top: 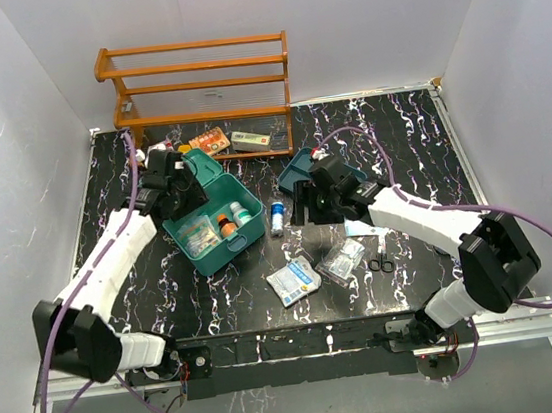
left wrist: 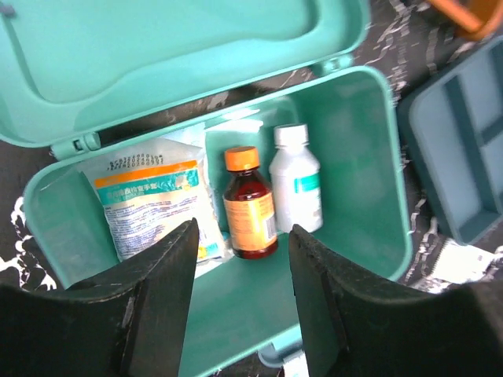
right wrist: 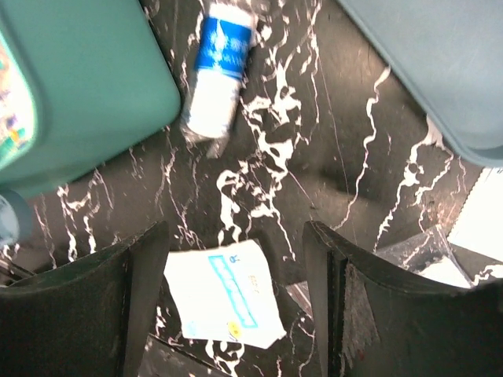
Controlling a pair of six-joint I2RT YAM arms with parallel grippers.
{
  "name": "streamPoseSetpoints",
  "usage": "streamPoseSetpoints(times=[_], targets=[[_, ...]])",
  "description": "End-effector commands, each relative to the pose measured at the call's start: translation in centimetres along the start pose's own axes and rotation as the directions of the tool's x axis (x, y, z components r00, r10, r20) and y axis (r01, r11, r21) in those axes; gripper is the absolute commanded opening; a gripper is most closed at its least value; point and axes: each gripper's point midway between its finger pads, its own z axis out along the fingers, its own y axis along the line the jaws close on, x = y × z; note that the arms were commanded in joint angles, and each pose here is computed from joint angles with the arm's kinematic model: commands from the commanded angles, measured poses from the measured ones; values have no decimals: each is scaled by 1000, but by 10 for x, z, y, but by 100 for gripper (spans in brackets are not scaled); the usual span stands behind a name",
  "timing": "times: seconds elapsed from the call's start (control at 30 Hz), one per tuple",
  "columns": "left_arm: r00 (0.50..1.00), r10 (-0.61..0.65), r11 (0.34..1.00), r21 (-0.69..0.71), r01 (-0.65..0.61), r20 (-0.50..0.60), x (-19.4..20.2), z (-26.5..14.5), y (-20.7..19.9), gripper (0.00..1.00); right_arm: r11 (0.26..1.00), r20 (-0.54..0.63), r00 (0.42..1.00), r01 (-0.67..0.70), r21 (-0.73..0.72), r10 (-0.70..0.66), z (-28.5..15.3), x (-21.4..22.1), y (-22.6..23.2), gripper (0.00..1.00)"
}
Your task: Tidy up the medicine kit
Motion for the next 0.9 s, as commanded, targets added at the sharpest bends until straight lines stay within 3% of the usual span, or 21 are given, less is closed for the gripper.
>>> streamPoseSetpoints(times=[0.0, 0.33, 0.63, 0.87], targets=[[986, 33, 992, 112, -51, 162, -36, -46, -15, 50, 999, -86, 996, 33, -38, -36, -7, 29, -5, 66], [896, 168, 948, 183, -262, 410, -64, -104, -14, 57, 989, -273, 960, 23, -149, -63, -12, 88, -4, 60], [879, 188, 901, 281, -332, 438, -58, -120, -29, 65, 975, -372, 918, 61, -213, -139, -9, 120, -5, 53], [887, 186, 874, 342, -346, 423, -52, -123, -40, 65, 959, -425, 881, 101, -265, -210, 3, 128, -2, 45]])
